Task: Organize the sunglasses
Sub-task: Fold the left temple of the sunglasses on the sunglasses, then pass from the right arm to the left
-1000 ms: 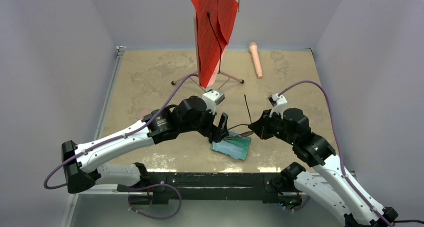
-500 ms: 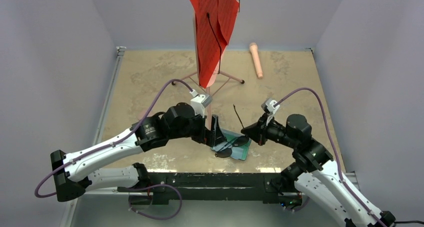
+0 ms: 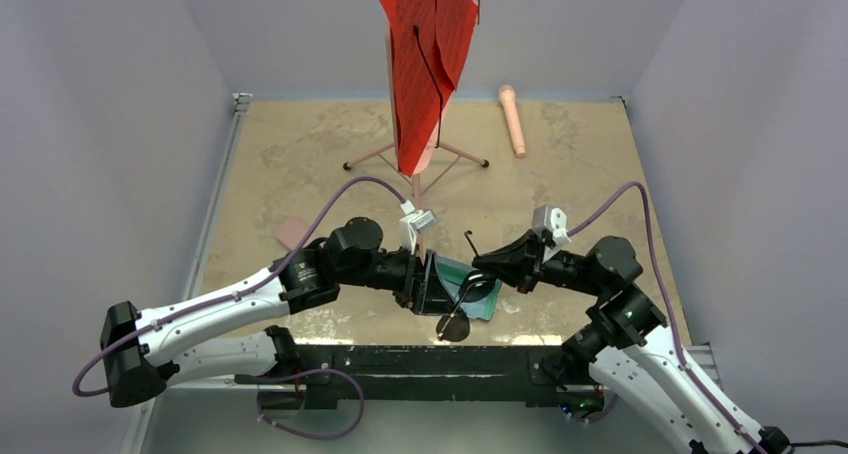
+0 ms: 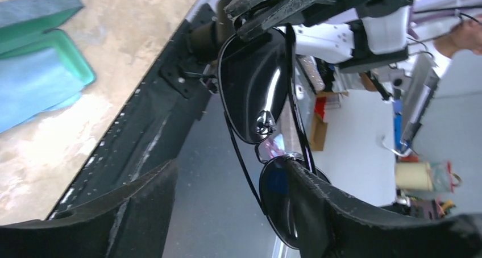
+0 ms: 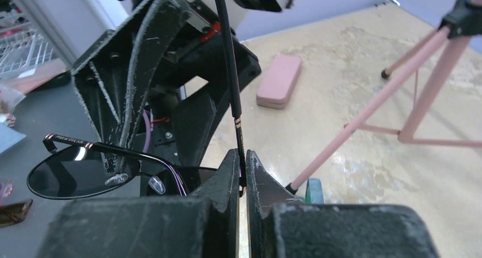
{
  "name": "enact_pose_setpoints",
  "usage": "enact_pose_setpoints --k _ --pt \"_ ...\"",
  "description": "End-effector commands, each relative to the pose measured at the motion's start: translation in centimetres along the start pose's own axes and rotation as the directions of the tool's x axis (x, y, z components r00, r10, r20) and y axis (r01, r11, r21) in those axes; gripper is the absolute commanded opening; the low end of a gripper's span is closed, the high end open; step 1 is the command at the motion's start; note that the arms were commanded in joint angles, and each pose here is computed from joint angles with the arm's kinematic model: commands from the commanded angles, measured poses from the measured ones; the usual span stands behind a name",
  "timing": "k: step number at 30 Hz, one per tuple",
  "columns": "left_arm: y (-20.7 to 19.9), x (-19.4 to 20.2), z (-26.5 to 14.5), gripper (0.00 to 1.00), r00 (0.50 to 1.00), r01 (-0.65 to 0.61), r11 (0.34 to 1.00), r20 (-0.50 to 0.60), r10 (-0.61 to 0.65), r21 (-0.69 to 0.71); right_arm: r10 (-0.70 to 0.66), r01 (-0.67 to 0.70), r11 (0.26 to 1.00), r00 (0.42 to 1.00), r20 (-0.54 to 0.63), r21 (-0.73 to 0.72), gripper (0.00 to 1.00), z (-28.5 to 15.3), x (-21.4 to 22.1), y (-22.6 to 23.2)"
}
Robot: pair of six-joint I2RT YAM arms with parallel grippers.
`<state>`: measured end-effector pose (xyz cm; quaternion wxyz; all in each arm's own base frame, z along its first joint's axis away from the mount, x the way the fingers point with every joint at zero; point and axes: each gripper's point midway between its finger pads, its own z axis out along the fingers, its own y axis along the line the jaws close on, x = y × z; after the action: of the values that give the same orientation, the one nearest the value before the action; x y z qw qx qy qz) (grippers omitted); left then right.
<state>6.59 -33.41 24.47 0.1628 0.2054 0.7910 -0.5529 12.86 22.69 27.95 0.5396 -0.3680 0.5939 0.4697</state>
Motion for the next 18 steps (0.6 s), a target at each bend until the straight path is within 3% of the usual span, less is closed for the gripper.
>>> enact_pose_setpoints --k 1,5,13,16,18 --pt "-3.8 -0.1 -0.5 0.68 1.000 -0.009 0.981 -0.014 0.012 0.193 -0.142 0.152 0.983 0.985 0.095 -0.104 0.00 0.2 -2.6 1.8" --pt "-4.4 -0.4 -0.4 0.50 1.000 -0.005 0.973 -0.007 0.007 0.230 -0.195 0.213 0.968 0.971 0.139 -0.134 0.00 0.2 -3.6 2.5" --pt "-5.9 -0.5 -0.3 0.47 1.000 0.019 0.949 -0.027 -0.011 0.314 -0.266 0.291 0.949 0.946 0.187 -0.121 0.00 0.9 -4.3 2.5" --pt "-5.8 -0.6 -0.2 0.40 1.000 0.025 0.953 -0.023 -0.019 0.303 -0.276 0.302 0.946 0.941 0.197 -0.120 0.00 1.1 -4.5 2.6" --pt "-5.4 -0.7 -0.1 0.30 0.999 0.036 0.960 -0.020 -0.032 0.279 -0.283 0.310 0.943 0.939 0.197 -0.122 0.00 1.2 -4.6 2.7"
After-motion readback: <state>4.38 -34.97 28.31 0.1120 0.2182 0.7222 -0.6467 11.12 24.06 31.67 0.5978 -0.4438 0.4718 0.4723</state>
